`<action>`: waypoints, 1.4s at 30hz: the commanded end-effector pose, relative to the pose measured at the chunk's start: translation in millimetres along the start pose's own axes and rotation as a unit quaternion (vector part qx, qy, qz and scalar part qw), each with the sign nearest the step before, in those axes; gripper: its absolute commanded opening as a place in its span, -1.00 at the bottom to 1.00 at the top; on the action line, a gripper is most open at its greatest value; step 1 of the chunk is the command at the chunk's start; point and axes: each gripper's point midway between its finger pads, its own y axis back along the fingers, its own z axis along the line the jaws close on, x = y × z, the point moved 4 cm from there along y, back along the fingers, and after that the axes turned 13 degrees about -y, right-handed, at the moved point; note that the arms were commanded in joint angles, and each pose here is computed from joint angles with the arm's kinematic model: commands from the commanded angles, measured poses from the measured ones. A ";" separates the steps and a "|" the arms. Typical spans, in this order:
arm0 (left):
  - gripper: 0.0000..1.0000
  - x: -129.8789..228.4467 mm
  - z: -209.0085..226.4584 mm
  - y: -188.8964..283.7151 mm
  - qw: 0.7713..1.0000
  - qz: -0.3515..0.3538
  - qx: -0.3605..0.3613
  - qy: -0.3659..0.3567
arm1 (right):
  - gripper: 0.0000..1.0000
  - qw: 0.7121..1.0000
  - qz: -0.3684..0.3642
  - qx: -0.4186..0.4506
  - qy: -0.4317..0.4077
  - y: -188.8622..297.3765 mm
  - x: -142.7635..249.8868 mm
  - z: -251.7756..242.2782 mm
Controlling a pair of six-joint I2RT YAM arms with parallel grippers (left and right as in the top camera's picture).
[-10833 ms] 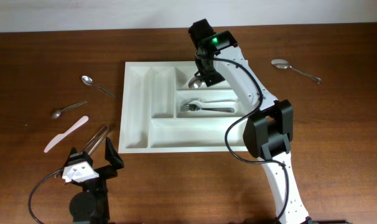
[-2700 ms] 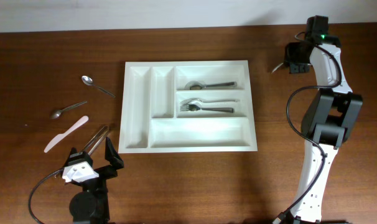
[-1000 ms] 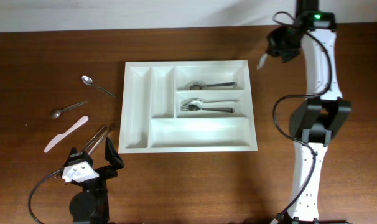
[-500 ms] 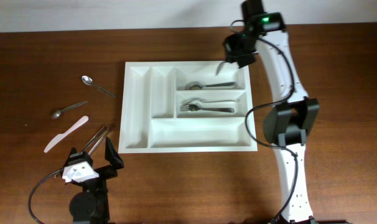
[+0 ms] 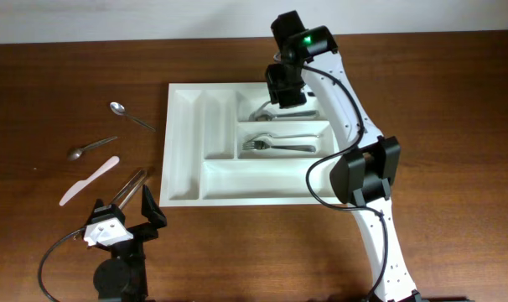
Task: Pack container
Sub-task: 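Lift the spoon and carry it over the tray's upper compartment, then lower the spoon into the upper compartment beside the first spoon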
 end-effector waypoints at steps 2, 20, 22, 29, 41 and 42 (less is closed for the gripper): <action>0.99 2.2 -0.4 -0.2 1.000 0.000 0.003 -0.006 | -0.92 0.999 -0.046 -0.021 -0.020 12.4 -11.8 3.5; 0.99 2.3 -0.4 -0.2 1.000 0.000 0.003 -0.006 | -0.92 0.995 -0.048 -0.050 -0.073 7.9 -0.2 9.1; 0.99 2.2 -0.4 -0.2 1.000 0.000 0.003 -0.006 | -0.92 0.994 -0.048 -0.049 -0.083 6.9 1.4 7.8; 0.98 2.3 -0.4 -0.2 1.000 0.000 0.003 -0.006 | -0.92 0.991 -0.041 -0.045 -0.115 4.3 9.2 3.3; 0.99 2.2 -0.4 -0.2 1.000 0.000 0.003 -0.006 | -0.93 0.991 -0.050 -0.044 -0.119 -17.2 3.4 4.3; 0.99 2.3 -0.4 -0.2 1.000 0.000 0.003 -0.006 | -0.92 0.991 -0.051 -0.042 -0.119 -19.9 2.4 3.5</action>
